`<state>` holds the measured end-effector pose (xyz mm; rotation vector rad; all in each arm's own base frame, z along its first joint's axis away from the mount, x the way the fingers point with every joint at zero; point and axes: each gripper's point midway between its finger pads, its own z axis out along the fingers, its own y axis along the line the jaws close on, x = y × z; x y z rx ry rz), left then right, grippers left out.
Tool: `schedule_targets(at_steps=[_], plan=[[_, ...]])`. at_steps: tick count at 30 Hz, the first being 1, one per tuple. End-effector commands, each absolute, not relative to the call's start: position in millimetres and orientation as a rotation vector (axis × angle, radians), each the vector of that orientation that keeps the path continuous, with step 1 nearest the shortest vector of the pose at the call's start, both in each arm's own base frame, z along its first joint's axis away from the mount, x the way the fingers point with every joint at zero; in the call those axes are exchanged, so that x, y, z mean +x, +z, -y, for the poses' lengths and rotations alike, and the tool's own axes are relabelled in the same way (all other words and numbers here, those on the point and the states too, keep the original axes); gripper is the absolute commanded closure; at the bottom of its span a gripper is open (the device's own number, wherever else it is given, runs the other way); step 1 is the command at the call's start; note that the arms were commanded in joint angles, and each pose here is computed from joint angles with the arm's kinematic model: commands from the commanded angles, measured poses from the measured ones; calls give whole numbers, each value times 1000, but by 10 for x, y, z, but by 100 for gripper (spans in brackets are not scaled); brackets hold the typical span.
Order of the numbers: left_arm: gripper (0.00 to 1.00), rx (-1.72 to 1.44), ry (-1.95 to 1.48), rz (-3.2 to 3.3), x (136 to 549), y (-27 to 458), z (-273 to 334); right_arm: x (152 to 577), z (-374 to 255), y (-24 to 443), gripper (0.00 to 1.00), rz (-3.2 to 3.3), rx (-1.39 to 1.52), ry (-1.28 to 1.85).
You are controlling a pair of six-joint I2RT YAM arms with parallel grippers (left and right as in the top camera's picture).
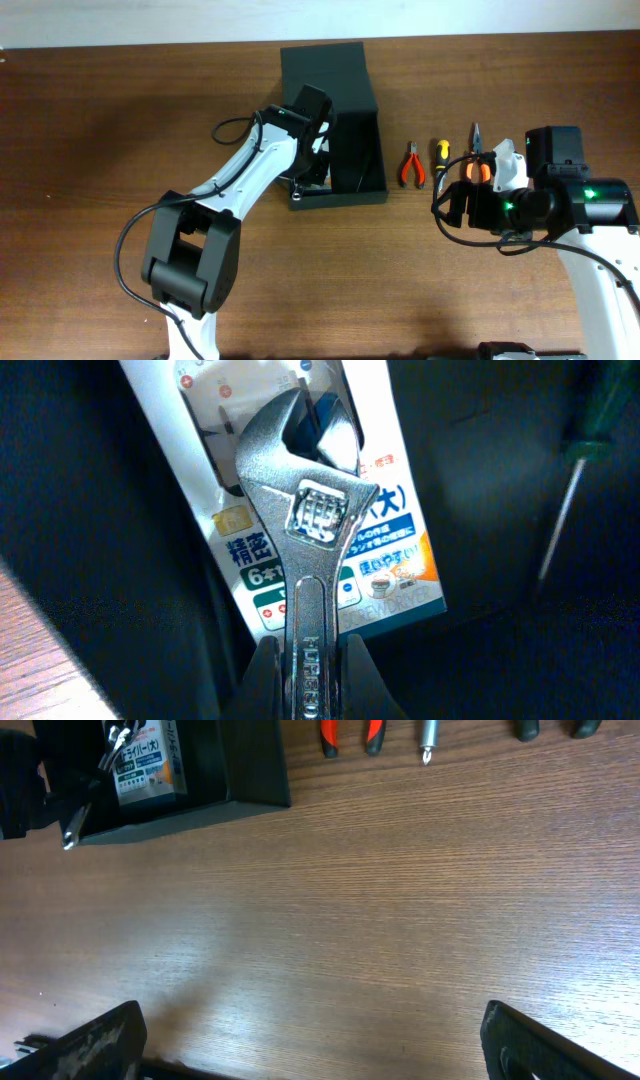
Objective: Pack container
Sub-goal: 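Lower the wrench into the box and open the left gripper, then raise the left gripper out of the box and retract it left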
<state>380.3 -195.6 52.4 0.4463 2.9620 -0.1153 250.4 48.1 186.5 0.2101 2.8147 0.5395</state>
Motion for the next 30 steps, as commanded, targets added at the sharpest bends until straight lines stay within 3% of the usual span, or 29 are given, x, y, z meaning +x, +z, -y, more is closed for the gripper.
schedule_targets(at_steps=[1, 18, 20, 24, 30], plan=[[98, 465, -273, -2949, 3806, 563, 2149, 2537, -459, 1916, 1, -2799, 211, 532], [98, 316, -497, -2722, 4201, 799, 2734, 2534, -460, 1915, 1, -2800, 212, 533], [91, 311, -507, -2734, 4170, 792, 2752, 2534, -460, 1915, 1, -2800, 212, 533], [55, 328, -578, -2753, 4099, 813, 2812, 2536, -460, 1915, 1, -2799, 211, 532], [49, 377, -705, -2778, 3983, 1057, 2953, 2538, -459, 1916, 1, -2798, 211, 532]])
